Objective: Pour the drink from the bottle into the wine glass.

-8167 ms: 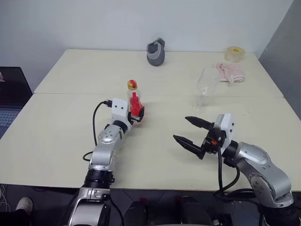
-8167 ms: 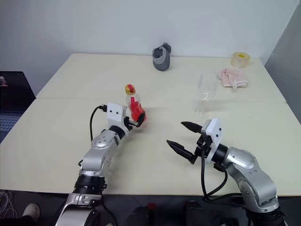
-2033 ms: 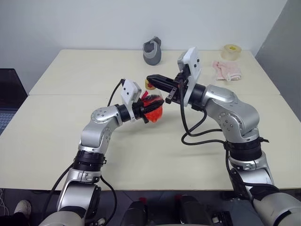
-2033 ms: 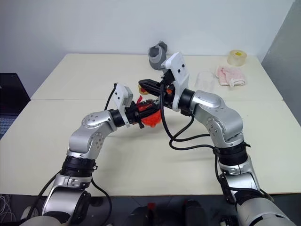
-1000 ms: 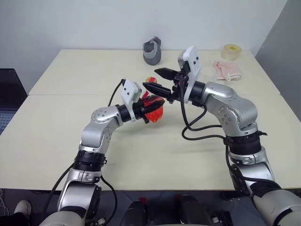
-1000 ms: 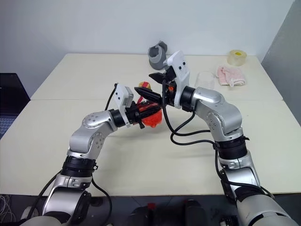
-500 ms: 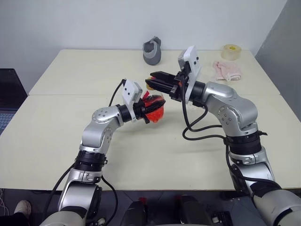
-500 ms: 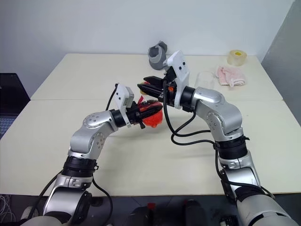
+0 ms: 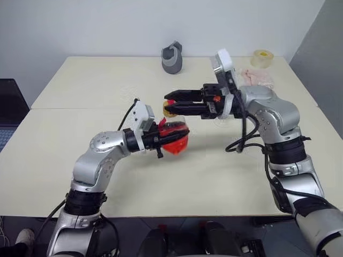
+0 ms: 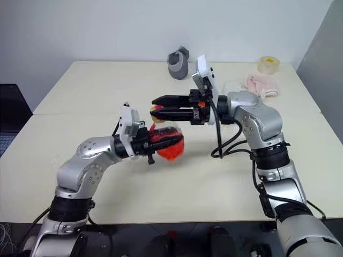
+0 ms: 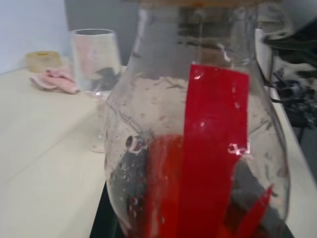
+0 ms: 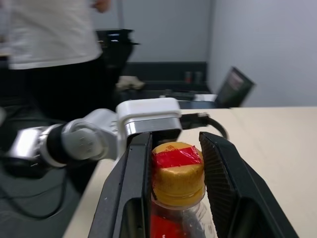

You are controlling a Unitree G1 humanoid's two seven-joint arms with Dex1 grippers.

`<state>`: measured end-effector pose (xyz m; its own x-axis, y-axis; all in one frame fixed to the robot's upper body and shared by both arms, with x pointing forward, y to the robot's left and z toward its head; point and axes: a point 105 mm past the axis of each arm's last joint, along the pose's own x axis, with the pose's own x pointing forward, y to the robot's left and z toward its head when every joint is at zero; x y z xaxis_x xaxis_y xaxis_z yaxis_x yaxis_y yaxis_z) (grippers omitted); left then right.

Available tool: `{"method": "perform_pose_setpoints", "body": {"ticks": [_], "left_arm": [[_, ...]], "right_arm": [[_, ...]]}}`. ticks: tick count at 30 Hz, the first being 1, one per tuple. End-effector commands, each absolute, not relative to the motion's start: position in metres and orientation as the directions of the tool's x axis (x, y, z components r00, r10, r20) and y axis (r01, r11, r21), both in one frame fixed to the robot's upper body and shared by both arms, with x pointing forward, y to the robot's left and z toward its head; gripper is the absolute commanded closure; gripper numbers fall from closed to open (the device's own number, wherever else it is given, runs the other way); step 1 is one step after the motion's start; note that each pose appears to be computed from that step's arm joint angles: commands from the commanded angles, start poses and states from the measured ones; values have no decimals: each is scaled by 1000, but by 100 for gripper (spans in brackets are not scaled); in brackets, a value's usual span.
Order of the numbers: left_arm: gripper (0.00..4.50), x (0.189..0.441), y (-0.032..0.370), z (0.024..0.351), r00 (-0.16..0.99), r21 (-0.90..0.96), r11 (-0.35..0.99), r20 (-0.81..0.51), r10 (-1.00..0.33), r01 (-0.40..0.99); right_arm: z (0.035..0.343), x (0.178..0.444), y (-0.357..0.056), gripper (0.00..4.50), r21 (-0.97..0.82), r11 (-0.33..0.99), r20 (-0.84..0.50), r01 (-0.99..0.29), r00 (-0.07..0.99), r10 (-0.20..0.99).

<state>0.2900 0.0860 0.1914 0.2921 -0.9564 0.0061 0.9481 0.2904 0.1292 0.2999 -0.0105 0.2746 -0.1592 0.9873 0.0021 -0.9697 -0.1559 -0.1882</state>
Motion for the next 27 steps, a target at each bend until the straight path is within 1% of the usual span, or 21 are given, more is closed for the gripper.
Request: {"method": "perform_pose_setpoints", "body": {"ticks": [1, 5, 7, 9, 11, 14, 15, 16, 18, 20, 22, 24, 27], "left_arm": [[351, 269, 83, 215, 221, 184, 229, 63, -973, 956], [351, 268, 87, 211, 255, 173, 260, 55, -965, 950], [351, 269, 89, 210, 274, 183, 278, 45, -961, 943], [351, 278, 96, 208, 344, 173, 347, 50, -938, 922], [351, 284, 102, 207, 394, 163, 398, 56, -917, 903], [351, 285, 106, 204, 416, 161, 419, 54, -908, 893], [351, 287, 108, 203, 431, 161, 434, 55, -900, 886], [351, 291, 108, 203, 444, 166, 446, 55, -895, 879], [351, 302, 109, 203, 482, 166, 487, 69, -873, 858], [351, 313, 109, 202, 509, 168, 514, 80, -857, 841], [351, 322, 108, 203, 535, 154, 543, 93, -840, 825], [351, 328, 104, 204, 532, 165, 542, 103, -840, 824], [351, 336, 97, 208, 529, 167, 543, 126, -840, 823]], "right_arm": [[269, 295, -6, 338, -194, -247, -65, -949, -239, 969], [268, 298, -10, 338, -174, -257, -73, -950, -248, 966], [267, 300, -15, 265, -173, -244, -77, -954, -234, 969], [267, 299, -30, 204, -150, -208, -78, -966, -198, 977], [267, 296, -43, 130, -146, -161, -83, -976, -150, 985], [267, 292, -51, 27, -154, -102, -82, -983, -90, 993], [268, 291, -52, 0, -154, -81, -76, -985, -70, 995], [269, 291, -52, 0, -156, -34, -61, -987, -25, 998], [274, 302, -49, 0, -195, 121, -1, -973, 124, 992], [276, 309, -47, 0, -193, 228, 50, -954, 223, 974], [276, 314, -45, 0, -203, 298, 85, -933, 286, 954], [275, 322, -42, 0, -215, 379, 109, -900, 364, 925], [278, 327, -34, 0, -207, 438, 153, -875, 413, 898]]}}
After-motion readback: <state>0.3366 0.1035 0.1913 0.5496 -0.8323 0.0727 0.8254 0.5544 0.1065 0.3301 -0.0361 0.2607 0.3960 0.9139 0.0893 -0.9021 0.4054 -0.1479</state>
